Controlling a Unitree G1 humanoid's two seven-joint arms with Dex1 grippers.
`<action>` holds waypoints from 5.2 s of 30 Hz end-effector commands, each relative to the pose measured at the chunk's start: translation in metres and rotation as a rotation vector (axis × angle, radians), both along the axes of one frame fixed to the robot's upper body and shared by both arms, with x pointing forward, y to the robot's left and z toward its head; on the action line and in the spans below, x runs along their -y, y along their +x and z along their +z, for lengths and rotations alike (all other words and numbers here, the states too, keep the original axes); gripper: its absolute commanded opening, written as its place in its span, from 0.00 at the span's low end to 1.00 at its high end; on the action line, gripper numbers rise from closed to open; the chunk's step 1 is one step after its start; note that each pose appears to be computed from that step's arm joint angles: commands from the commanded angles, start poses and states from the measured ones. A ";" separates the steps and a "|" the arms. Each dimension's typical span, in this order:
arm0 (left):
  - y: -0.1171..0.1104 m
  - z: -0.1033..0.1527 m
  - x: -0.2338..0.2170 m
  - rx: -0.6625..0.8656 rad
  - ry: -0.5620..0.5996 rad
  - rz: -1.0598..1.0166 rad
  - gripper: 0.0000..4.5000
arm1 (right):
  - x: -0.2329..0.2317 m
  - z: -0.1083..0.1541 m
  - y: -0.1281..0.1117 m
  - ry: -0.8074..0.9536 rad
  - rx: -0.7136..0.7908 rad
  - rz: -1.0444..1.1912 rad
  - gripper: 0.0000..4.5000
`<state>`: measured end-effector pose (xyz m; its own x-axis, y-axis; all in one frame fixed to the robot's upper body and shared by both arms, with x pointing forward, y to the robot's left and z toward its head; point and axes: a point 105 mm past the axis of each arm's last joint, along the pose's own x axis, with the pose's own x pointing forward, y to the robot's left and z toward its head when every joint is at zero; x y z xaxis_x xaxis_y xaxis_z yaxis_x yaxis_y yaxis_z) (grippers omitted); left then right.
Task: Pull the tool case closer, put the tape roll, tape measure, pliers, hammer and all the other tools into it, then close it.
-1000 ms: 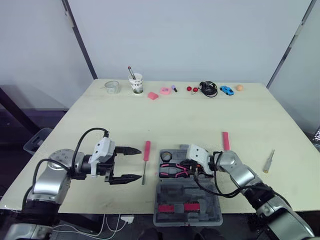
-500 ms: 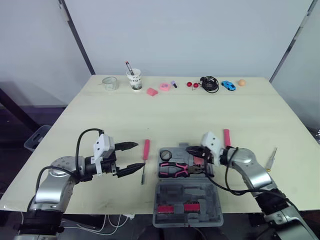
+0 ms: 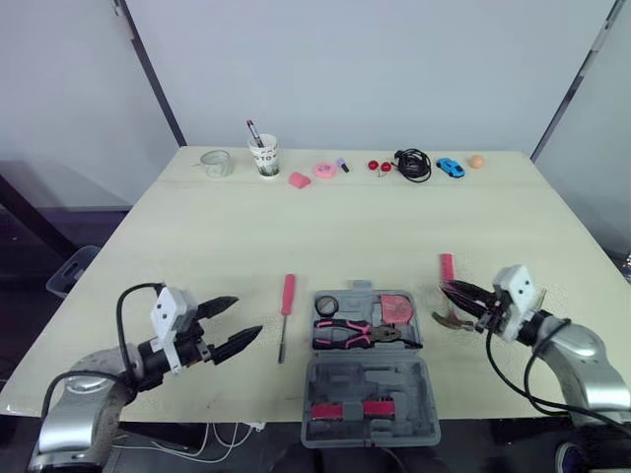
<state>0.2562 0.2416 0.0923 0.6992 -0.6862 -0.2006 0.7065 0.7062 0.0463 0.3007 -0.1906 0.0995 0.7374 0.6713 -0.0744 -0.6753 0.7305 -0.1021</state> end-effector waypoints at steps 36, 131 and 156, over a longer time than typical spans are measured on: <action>-0.051 -0.016 -0.038 -0.062 0.113 0.035 1.00 | 0.100 -0.037 -0.085 -0.082 -0.125 -0.181 0.98; 0.024 -0.069 0.099 -0.247 0.255 -0.626 0.01 | -0.055 -0.074 -0.026 -0.496 -0.141 0.559 0.00; 0.047 -0.062 0.098 -0.206 0.268 -0.598 0.01 | -0.055 -0.062 -0.003 -0.486 -0.076 0.484 0.00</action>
<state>0.2978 0.1518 0.0240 0.1399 -0.8407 -0.5231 0.9794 0.1953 -0.0520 0.2883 -0.1402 0.0223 0.3091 0.7847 -0.5372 -0.9495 0.2228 -0.2209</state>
